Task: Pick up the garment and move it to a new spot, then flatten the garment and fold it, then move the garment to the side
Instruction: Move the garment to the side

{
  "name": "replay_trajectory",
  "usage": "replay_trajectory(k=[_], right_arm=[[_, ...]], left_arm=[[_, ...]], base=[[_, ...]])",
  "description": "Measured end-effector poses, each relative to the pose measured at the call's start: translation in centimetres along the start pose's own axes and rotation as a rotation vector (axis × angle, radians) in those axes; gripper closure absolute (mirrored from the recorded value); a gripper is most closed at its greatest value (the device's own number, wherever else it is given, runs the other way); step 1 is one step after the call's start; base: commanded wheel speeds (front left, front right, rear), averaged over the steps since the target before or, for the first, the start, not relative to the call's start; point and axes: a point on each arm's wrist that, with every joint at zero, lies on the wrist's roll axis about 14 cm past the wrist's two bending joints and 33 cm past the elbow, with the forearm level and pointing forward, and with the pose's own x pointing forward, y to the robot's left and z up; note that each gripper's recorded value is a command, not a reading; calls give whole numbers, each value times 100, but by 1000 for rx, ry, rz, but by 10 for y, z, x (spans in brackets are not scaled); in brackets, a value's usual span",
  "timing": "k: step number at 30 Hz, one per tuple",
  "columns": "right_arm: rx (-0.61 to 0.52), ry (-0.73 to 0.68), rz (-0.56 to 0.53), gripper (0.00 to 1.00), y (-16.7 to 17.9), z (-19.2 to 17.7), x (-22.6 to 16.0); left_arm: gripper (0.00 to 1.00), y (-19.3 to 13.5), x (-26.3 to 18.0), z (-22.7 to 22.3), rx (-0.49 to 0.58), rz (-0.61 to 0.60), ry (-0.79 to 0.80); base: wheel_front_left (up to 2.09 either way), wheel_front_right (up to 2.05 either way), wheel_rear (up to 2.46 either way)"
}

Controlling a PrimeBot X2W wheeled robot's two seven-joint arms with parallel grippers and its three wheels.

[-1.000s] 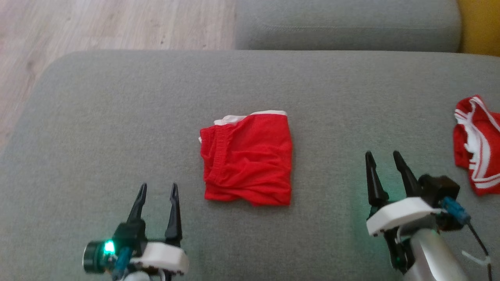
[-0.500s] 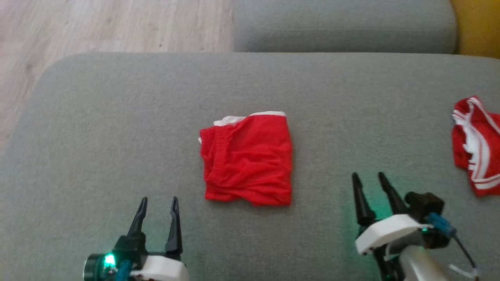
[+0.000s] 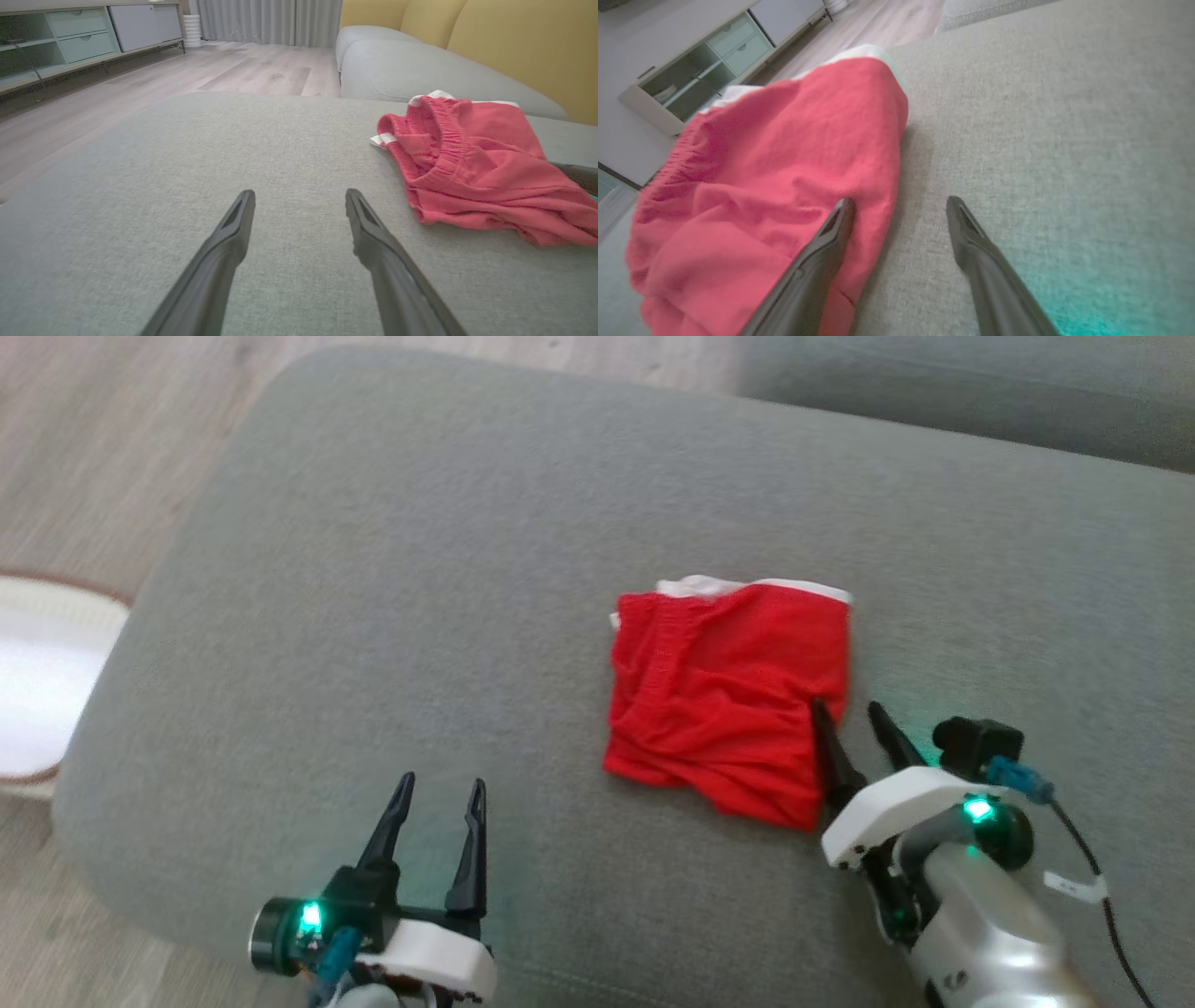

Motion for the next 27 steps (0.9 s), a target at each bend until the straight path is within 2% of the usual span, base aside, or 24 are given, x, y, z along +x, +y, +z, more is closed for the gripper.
replay_trajectory(k=[4, 8, 9, 10, 11, 18, 23, 27], right_arm=[[21, 24, 25, 0, 6, -4, 17], [38, 32, 97, 0, 26, -3, 30], [38, 40, 111, 4, 31, -6, 31], [38, 42, 120, 58, 33, -6, 32], [36, 43, 126, 100, 35, -5, 32], [58, -6, 93, 100, 28, 10, 26], [88, -55, -13, 100, -9, 15, -4], [100, -84, -104, 100, -39, 13, -36]], left_arm=[[0, 18, -4, -2, -26, 65, 10], [0, 24, -3, -1, -21, 85, 9], [0, 25, -3, -2, -21, 87, 12], [0, 25, -3, -2, -20, 87, 14], [0, 24, -3, -2, -20, 84, 14], [0, 7, 6, 2, -16, 25, 1], [0, -26, 19, 5, -3, -93, -9], [0, -66, 32, 7, 7, -225, -13]], base=[[0, 0, 0], [0, 0, 0], [0, 0, 0], [0, 0, 0], [0, 0, 0], [0, 0, 0], [0, 0, 0], [0, 0, 0]])
